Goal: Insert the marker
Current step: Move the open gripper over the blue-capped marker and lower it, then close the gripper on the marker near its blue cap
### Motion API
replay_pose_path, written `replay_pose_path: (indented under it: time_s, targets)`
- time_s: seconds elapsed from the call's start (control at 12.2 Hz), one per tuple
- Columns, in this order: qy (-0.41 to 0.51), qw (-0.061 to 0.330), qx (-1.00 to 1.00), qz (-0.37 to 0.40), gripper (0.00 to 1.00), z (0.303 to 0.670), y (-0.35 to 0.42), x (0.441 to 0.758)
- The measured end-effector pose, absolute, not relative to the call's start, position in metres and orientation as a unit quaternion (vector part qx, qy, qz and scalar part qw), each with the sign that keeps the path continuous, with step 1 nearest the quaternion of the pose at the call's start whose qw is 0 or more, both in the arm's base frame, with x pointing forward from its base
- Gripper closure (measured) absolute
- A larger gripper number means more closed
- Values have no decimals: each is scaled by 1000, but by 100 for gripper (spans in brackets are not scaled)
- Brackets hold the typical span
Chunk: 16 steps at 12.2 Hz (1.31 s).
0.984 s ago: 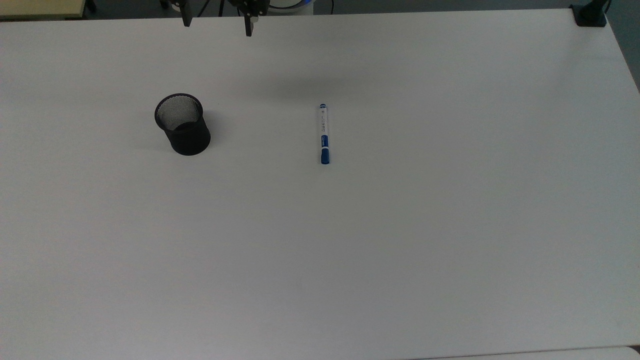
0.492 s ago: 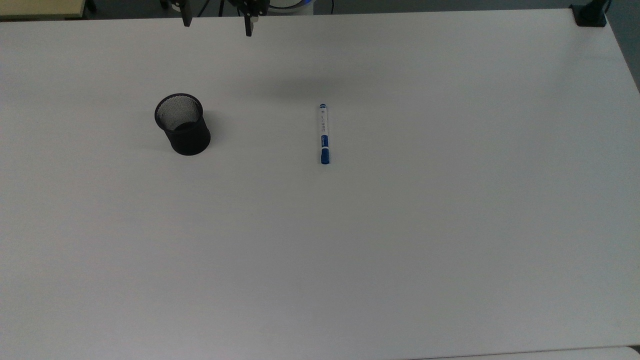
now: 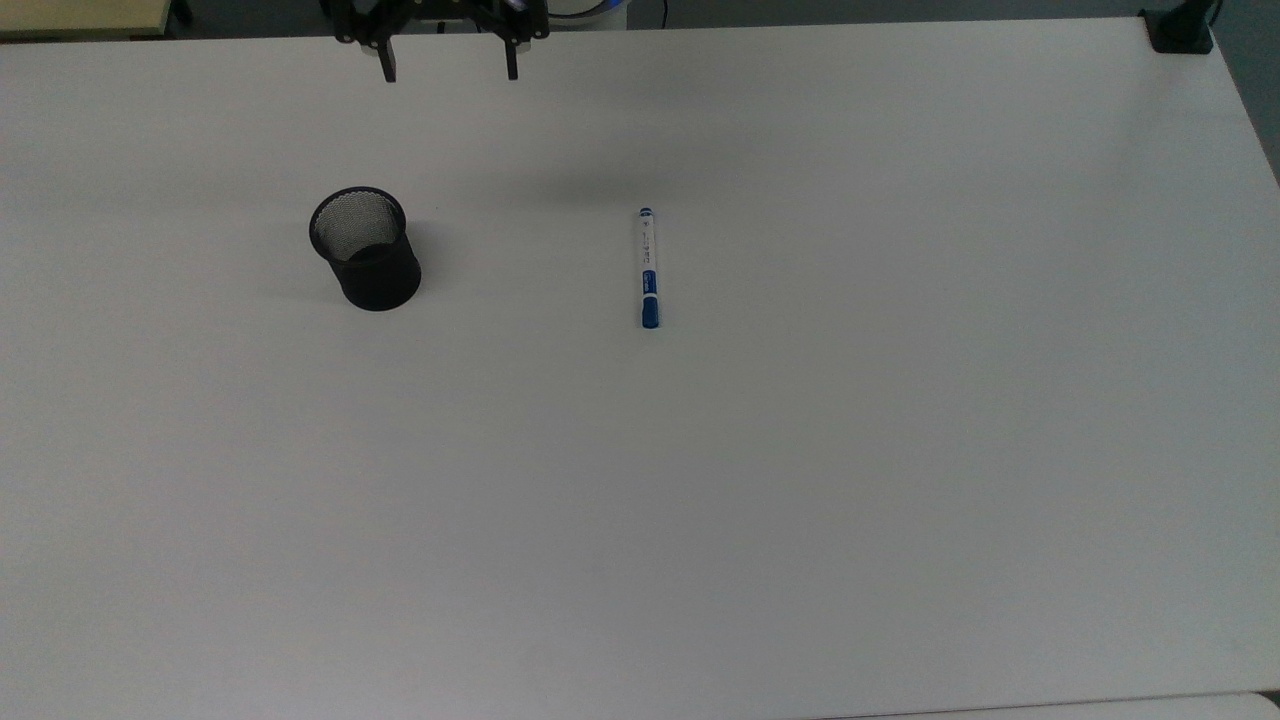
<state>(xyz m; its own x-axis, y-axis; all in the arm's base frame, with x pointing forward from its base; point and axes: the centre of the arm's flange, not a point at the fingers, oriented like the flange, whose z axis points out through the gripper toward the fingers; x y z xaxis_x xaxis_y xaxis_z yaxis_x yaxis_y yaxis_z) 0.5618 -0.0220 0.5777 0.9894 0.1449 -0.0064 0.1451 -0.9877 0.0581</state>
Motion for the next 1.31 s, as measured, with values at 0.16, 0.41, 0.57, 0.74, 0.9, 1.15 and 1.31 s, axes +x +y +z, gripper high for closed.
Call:
replay_pose_path:
  time_s: [0.16, 0.41, 0.57, 0.74, 0.9, 1.15, 1.31]
  targets:
    - [98, 26, 995, -26, 0, 551, -13, 568]
    - [73, 26, 996, -36, 0, 475, 34, 593]
    - [47, 25, 998, -31, 0, 429, 70, 601]
    - [36, 25, 999, -31, 0, 401, 90, 607]
    - [25, 24, 999, -33, 1, 374, 100, 613]
    - [-4, 23, 999, -32, 10, 341, 104, 621]
    - [-15, 21, 999, -31, 19, 328, 109, 623]
